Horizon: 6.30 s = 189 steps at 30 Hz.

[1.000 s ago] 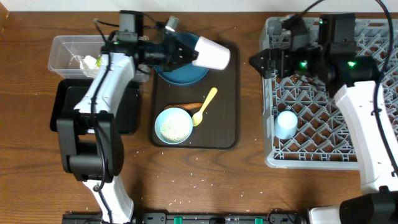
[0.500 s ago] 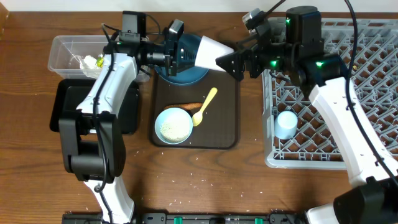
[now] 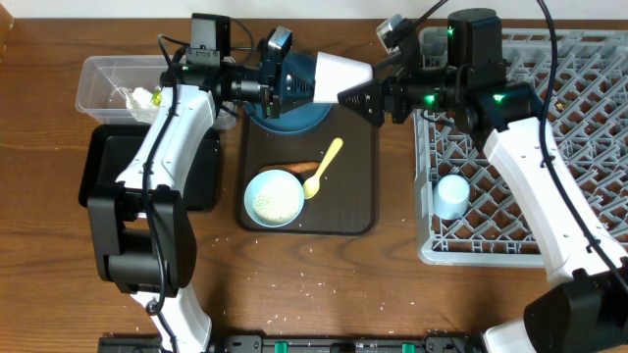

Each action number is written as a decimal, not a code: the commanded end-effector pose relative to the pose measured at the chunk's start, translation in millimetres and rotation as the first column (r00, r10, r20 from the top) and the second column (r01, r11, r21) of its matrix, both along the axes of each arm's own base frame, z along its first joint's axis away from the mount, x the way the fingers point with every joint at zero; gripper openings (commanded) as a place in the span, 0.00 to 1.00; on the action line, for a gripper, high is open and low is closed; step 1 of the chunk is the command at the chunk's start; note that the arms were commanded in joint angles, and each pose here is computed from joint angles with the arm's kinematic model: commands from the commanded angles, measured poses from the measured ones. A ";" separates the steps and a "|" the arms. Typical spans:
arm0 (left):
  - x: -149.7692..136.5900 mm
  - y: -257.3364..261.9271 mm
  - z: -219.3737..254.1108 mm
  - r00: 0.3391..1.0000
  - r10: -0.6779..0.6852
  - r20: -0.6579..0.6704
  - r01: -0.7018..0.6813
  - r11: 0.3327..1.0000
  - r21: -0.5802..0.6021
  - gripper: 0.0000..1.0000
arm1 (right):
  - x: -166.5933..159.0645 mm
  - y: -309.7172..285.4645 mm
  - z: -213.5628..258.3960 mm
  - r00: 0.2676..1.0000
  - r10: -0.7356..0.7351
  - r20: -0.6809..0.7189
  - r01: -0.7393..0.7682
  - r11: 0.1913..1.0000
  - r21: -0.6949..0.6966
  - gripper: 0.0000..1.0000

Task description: Sort waste into correct bins and load items into the dishwasher rack

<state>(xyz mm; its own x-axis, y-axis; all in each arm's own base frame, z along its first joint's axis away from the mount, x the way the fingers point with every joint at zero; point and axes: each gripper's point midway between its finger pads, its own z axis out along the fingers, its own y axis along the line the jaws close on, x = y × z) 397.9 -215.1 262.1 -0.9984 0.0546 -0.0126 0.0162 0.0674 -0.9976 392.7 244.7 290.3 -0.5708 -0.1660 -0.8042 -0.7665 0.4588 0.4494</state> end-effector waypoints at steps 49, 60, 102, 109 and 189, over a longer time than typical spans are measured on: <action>26.0 11.5 -7.3 0.974 0.126 0.189 -0.153 0.979 0.132 0.52 | -160.9 -318.0 -34.9 0.112 -0.992 -0.058 0.620 0.115 -0.776 0.52; 45.3 49.5 -81.3 0.938 0.254 0.235 -0.342 0.784 0.518 0.52 | -141.9 -315.9 -91.3 0.098 -0.984 -0.150 0.456 0.179 -0.872 0.50; 60.1 25.5 -105.9 0.746 -0.234 0.624 -0.588 0.209 0.782 0.63 | -52.8 -271.4 -2.8 0.453 -0.883 -0.121 0.702 0.437 -0.562 0.95; 63.9 8.5 -128.2 0.766 -0.198 0.612 -0.574 0.218 0.789 0.64 | -43.4 -239.2 -2.4 0.541 -0.830 -0.133 0.669 0.521 -0.530 0.94; 5.9 150.4 -39.6 0.801 0.322 0.505 -0.566 0.132 0.814 0.64 | -70.3 -389.9 138.0 -0.384 -0.573 0.724 0.736 -0.663 -0.134 0.01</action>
<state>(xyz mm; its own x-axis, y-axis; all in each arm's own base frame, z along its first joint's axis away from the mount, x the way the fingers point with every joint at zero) 397.9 -67.4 218.3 -0.8472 -0.2915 -0.4441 -0.2103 0.9518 -0.2234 362.2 -107.5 400.2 -0.3071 0.1742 -0.9356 0.7695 0.6239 -0.1364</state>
